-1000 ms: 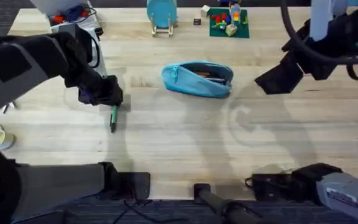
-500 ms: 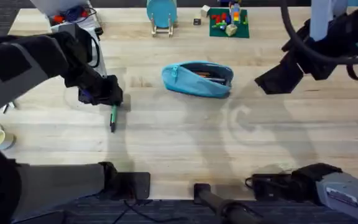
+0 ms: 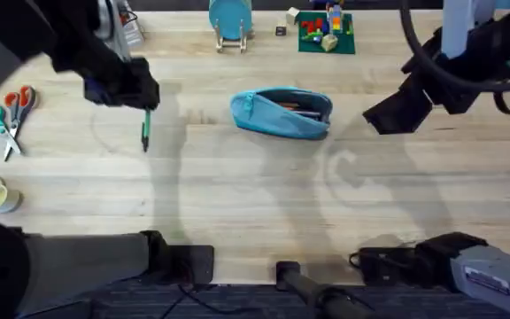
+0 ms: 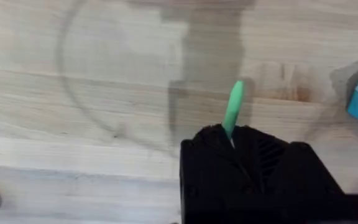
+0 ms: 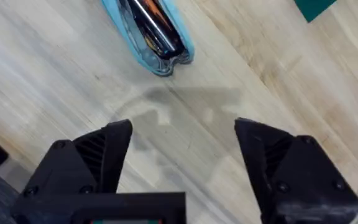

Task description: Unzip the bag, pick up the pens from the table one at a time and place them inside, then zip the bag closed.

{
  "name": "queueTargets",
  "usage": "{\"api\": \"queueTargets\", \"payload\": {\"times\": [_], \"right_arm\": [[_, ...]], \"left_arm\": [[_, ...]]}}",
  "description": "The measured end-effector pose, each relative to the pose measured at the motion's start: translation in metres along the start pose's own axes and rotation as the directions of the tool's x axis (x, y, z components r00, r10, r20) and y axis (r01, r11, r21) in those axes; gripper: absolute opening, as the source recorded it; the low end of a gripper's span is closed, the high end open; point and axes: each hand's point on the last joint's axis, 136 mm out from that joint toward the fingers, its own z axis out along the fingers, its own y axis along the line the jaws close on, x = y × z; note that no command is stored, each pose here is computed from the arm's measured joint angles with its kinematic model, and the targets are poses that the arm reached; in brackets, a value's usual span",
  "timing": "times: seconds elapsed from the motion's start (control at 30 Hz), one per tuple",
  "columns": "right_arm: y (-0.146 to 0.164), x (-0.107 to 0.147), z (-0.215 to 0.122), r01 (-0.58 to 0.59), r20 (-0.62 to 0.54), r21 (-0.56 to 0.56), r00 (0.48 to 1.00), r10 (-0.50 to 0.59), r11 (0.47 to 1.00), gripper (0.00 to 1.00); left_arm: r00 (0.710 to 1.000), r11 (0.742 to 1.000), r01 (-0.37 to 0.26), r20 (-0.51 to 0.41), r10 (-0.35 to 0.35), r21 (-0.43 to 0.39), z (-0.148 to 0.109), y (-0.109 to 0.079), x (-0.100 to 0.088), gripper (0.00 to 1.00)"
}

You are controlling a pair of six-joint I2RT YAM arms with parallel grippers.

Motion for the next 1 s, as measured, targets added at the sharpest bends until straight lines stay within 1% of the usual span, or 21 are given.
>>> {"api": "queueTargets", "payload": {"times": [0.27,0.33,0.43,0.53,0.63,0.7,0.83,0.93,1.0], "right_arm": [[0.0,0.0,0.0,0.0,0.0,0.0,1.0,0.0,1.0,0.998],[0.0,0.0,0.0,0.0,0.0,0.0,1.0,0.0,1.0,0.998],[0.0,0.0,0.0,0.0,0.0,0.0,1.0,0.0,1.0,0.997],[0.0,0.0,0.0,0.0,0.0,0.0,1.0,0.0,1.0,0.997],[0.0,0.0,0.0,0.0,0.0,0.0,1.0,0.0,1.0,0.997],[0.0,0.0,0.0,0.0,0.0,0.0,1.0,0.0,1.0,0.997],[0.0,0.0,0.0,0.0,0.0,0.0,1.0,0.0,1.0,0.998],[0.0,0.0,0.0,0.0,0.0,0.0,1.0,0.0,1.0,0.998],[0.0,0.0,0.0,0.0,0.0,0.0,1.0,0.0,1.0,0.998]], "left_arm": [[0.995,0.995,-0.096,0.037,0.096,-0.002,-0.057,-0.005,-0.022,0.042],[0.99,0.991,-0.133,0.048,0.133,-0.002,-0.071,-0.008,-0.025,0.042],[0.975,0.976,-0.217,0.061,0.216,0.008,-0.089,-0.018,-0.028,0.042],[0.943,0.946,-0.324,0.091,0.32,0.032,-0.105,-0.037,-0.032,0.042],[0.897,0.901,-0.429,0.144,0.417,0.062,-0.116,-0.06,-0.037,0.042],[0.856,0.859,-0.505,0.175,0.486,0.084,-0.122,-0.078,-0.037,0.041],[0.765,0.763,-0.637,0.209,0.609,0.11,-0.125,-0.108,-0.031,0.041],[0.684,0.678,-0.726,0.237,0.69,0.119,-0.127,-0.13,-0.025,0.041],[0.627,0.622,-0.775,0.275,0.729,0.117,-0.129,-0.146,-0.025,0.042]]}}
